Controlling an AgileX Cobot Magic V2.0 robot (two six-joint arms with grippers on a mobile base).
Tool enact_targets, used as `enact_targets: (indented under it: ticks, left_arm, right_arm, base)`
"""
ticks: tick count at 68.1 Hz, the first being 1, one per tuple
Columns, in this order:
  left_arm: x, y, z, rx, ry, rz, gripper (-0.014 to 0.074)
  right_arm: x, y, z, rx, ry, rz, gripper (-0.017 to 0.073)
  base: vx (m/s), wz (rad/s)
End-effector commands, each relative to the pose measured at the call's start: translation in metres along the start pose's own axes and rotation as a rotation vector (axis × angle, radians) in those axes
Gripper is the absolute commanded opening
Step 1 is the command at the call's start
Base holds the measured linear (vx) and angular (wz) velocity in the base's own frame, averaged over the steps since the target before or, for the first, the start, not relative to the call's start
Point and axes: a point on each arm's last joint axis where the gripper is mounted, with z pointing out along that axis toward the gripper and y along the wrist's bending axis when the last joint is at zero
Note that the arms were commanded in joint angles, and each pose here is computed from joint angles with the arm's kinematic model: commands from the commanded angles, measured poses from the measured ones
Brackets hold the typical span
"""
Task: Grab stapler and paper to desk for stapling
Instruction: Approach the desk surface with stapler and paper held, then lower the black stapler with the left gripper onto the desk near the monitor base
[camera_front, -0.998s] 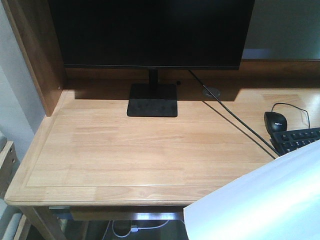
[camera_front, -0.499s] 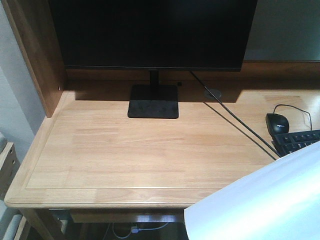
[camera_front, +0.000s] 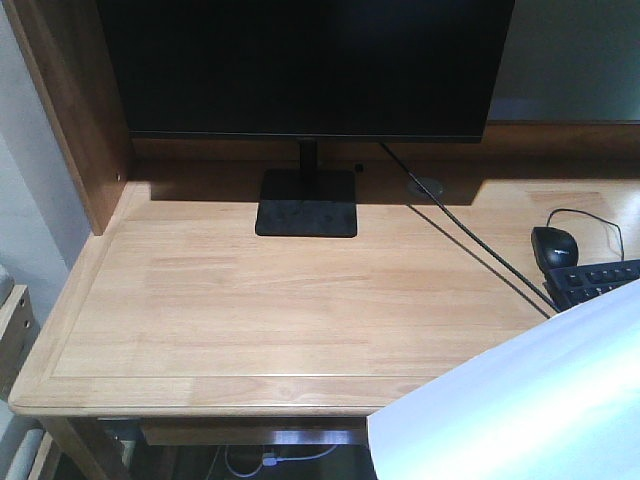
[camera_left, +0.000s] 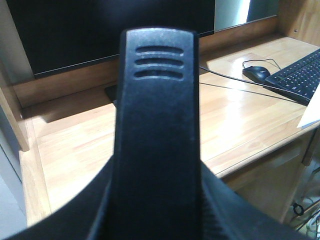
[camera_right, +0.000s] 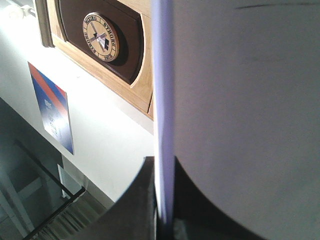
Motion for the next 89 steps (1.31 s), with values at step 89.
enact_targets:
  ticks: [89]
  left_arm:
    - [-0.058,0.039,0.344,0.345,0.427,0.136,-0.0006]
  right_arm:
    - [0.000,0.003,0.000,-0.046,-0.003,-0.009,-0.0002]
  base:
    - [0.00,0.00]
